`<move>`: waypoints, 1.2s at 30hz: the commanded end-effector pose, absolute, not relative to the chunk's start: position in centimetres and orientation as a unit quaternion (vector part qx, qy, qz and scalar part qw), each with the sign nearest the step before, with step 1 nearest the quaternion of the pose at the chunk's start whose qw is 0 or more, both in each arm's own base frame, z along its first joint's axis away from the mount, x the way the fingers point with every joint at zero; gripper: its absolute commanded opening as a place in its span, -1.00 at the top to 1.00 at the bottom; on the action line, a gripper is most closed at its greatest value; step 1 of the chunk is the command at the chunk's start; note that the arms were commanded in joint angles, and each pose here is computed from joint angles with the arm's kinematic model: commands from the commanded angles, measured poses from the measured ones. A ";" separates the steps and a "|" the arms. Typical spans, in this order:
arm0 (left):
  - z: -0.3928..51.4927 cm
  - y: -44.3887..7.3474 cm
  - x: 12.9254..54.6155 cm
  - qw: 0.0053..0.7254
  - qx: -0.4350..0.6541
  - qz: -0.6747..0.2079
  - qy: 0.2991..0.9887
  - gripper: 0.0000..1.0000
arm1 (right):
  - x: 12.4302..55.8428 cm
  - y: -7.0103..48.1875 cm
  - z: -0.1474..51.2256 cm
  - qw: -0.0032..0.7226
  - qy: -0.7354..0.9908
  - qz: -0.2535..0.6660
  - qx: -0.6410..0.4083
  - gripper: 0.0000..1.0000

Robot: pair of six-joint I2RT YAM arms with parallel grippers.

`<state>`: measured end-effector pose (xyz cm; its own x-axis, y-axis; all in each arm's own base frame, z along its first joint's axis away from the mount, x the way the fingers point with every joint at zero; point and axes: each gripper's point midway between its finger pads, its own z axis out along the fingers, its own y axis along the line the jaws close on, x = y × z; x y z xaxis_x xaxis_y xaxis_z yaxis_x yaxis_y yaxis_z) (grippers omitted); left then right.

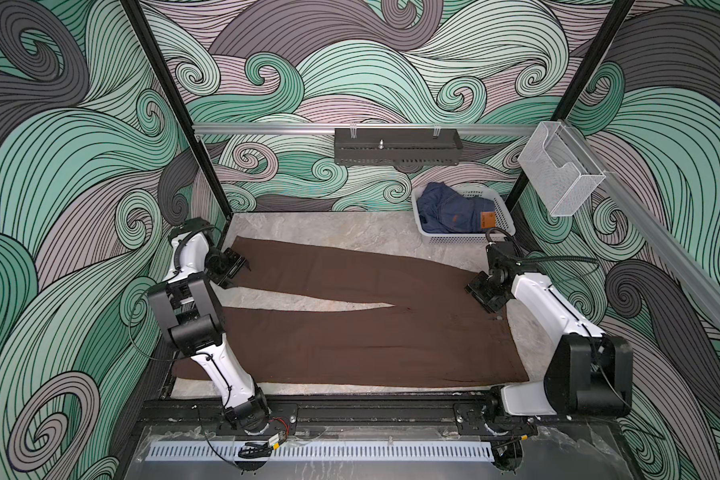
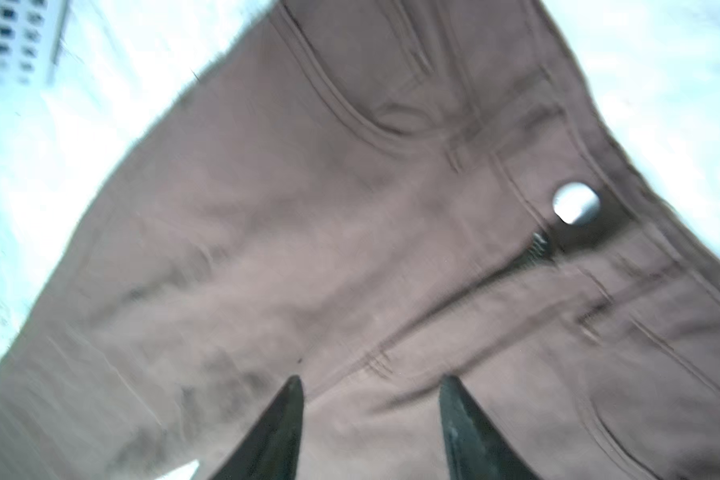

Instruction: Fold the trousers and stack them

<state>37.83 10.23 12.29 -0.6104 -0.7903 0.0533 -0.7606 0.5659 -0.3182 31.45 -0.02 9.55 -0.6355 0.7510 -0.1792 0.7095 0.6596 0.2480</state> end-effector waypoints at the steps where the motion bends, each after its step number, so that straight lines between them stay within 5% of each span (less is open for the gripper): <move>1: 10.5 9.5 39.8 0.023 -0.445 -0.164 0.880 -0.24 | 34.5 0.1 9.0 0.149 0.891 0.104 0.416 0.11; 9: 5.5 10.0 43.3 -0.007 -0.460 -0.166 0.872 -0.22 | 38.5 0.1 4.6 0.125 0.880 0.127 0.440 0.27; 19: 0.4 10.9 41.1 -0.076 -0.480 -0.111 0.867 -0.20 | 39.9 -1.0 -0.3 0.096 0.878 0.109 0.455 0.31; 36: 1.4 13.4 38.3 -0.083 -0.507 -0.087 0.854 -0.19 | 40.5 -1.8 -0.3 0.094 0.878 0.108 0.456 0.27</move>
<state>39.48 12.26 1.97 -0.4813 -0.8413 0.2462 -0.8765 0.4637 -0.1290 41.94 -0.88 1.89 -0.5676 0.8193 -0.0814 0.7547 0.5573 0.3463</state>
